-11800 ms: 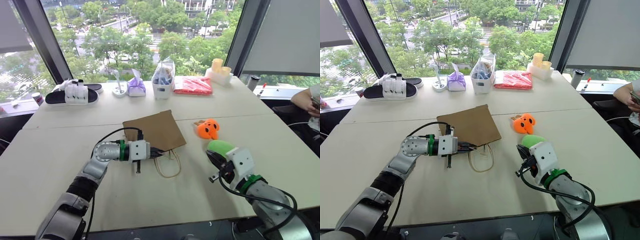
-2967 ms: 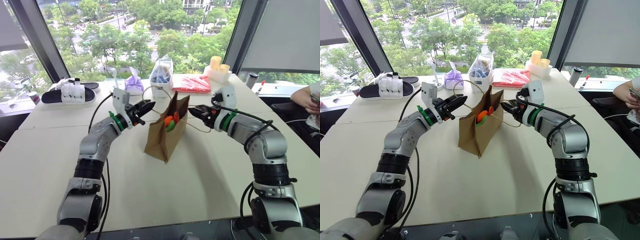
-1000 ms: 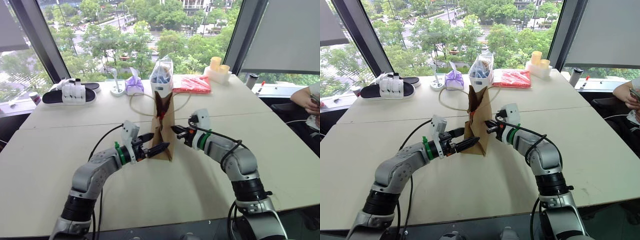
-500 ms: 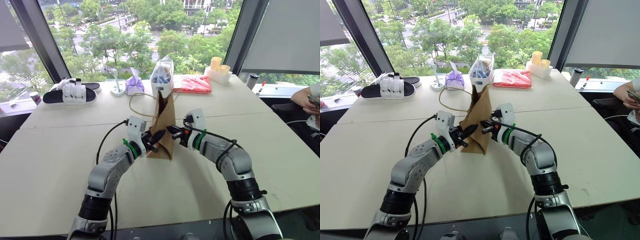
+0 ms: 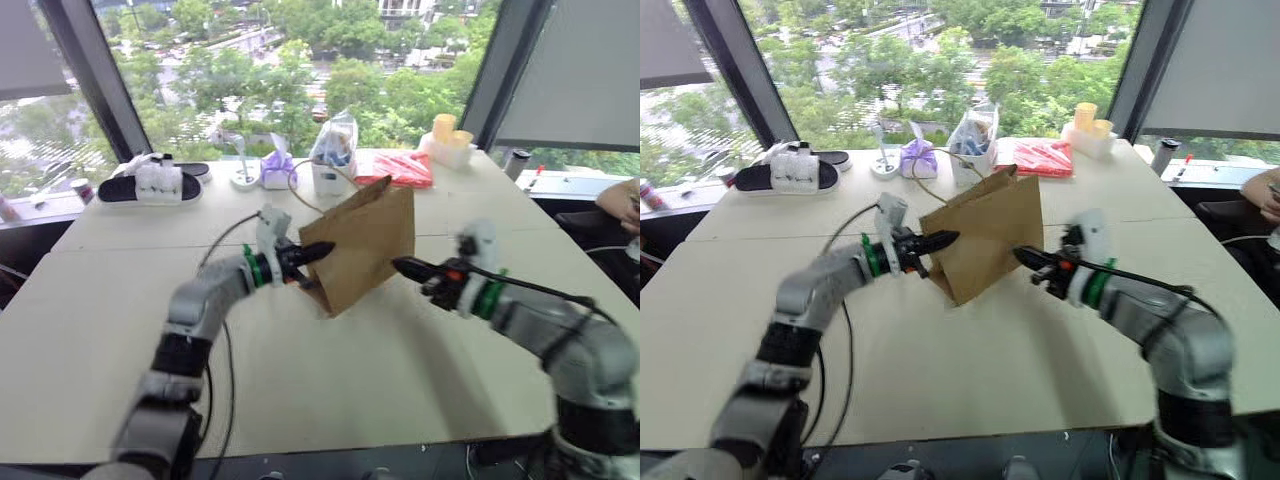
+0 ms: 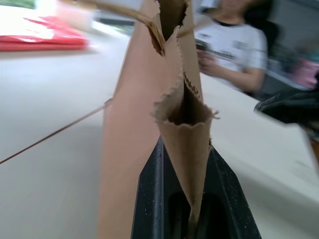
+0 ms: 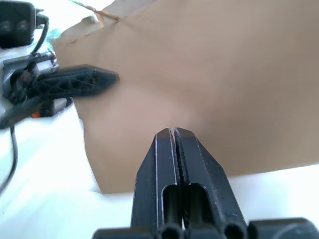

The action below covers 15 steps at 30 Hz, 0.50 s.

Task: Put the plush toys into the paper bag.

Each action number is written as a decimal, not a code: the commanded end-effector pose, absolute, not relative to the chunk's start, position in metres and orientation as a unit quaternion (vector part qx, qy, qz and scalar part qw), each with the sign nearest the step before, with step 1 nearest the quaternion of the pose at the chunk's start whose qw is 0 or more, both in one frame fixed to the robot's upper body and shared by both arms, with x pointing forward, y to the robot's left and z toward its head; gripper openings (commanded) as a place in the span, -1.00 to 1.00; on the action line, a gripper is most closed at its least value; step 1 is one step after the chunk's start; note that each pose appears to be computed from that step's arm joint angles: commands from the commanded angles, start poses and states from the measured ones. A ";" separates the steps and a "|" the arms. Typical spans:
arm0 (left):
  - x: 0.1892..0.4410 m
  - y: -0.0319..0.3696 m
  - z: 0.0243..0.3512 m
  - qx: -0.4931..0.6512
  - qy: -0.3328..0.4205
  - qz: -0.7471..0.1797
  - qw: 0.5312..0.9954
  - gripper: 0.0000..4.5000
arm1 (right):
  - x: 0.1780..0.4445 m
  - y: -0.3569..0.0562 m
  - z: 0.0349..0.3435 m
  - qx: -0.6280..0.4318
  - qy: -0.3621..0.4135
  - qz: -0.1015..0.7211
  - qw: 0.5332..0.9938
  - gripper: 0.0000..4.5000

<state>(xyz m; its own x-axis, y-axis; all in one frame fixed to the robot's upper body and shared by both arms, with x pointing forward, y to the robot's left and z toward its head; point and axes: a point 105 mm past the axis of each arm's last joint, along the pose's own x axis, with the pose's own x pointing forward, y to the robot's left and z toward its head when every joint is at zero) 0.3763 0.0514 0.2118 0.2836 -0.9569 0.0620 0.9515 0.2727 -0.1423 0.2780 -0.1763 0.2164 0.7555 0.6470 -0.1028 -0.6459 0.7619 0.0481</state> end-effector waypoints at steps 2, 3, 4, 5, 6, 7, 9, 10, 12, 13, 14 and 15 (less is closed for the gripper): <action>0.371 0.040 0.218 -0.043 0.035 -0.703 0.709 -0.98 | 0.236 -0.170 0.225 -0.023 0.055 0.384 0.921 -1.00; 0.371 0.038 0.217 -0.037 0.037 -0.711 0.701 -0.98 | 0.230 -0.171 0.224 -0.025 0.060 0.384 0.921 -1.00; 0.371 0.038 0.216 -0.032 0.044 -0.721 0.691 -0.98 | 0.226 -0.173 0.222 -0.026 0.066 0.380 0.922 -1.00; 0.371 0.037 0.215 -0.027 0.051 -0.729 0.682 -0.98 | 0.222 -0.175 0.220 -0.027 0.072 0.375 0.924 -1.00; 0.370 0.036 0.213 -0.025 0.056 -0.735 0.675 -0.98 | 0.219 -0.177 0.219 -0.028 0.076 0.371 0.925 -1.00; 0.370 0.035 0.212 -0.023 0.059 -0.741 0.669 -0.98 | 0.215 -0.179 0.218 -0.030 0.079 0.366 0.927 -1.00; 0.371 0.031 0.206 0.002 0.066 -0.744 0.665 -0.98 | 0.211 -0.180 0.218 -0.033 0.079 0.350 0.933 -1.00; 0.372 0.030 0.202 0.013 0.070 -0.742 0.666 -0.98 | 0.210 -0.180 0.219 -0.033 0.076 0.342 0.936 -1.00; 0.374 0.027 0.197 0.027 0.071 -0.739 0.670 -0.98 | 0.208 -0.179 0.220 -0.032 0.073 0.333 0.940 -1.00; 0.376 0.026 0.195 0.034 0.070 -0.735 0.673 -0.98 | 0.208 -0.179 0.220 -0.032 0.072 0.329 0.941 -1.00; 0.377 0.025 0.194 0.036 0.069 -0.733 0.676 -0.98 | 0.206 -0.179 0.221 -0.029 0.071 0.326 0.942 -1.00; 0.378 0.024 0.195 0.034 0.066 -0.729 0.680 -0.87 | 0.206 -0.178 0.221 -0.027 0.071 0.324 0.943 -1.00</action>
<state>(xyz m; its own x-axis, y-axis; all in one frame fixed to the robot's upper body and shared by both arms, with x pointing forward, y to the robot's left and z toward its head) 0.3746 0.0267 0.1794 -0.0847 -0.9854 -0.1478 0.9910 -0.0679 -0.1150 0.2097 -0.1817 0.2100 0.7732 0.6056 -0.1880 -0.6111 0.7908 0.0341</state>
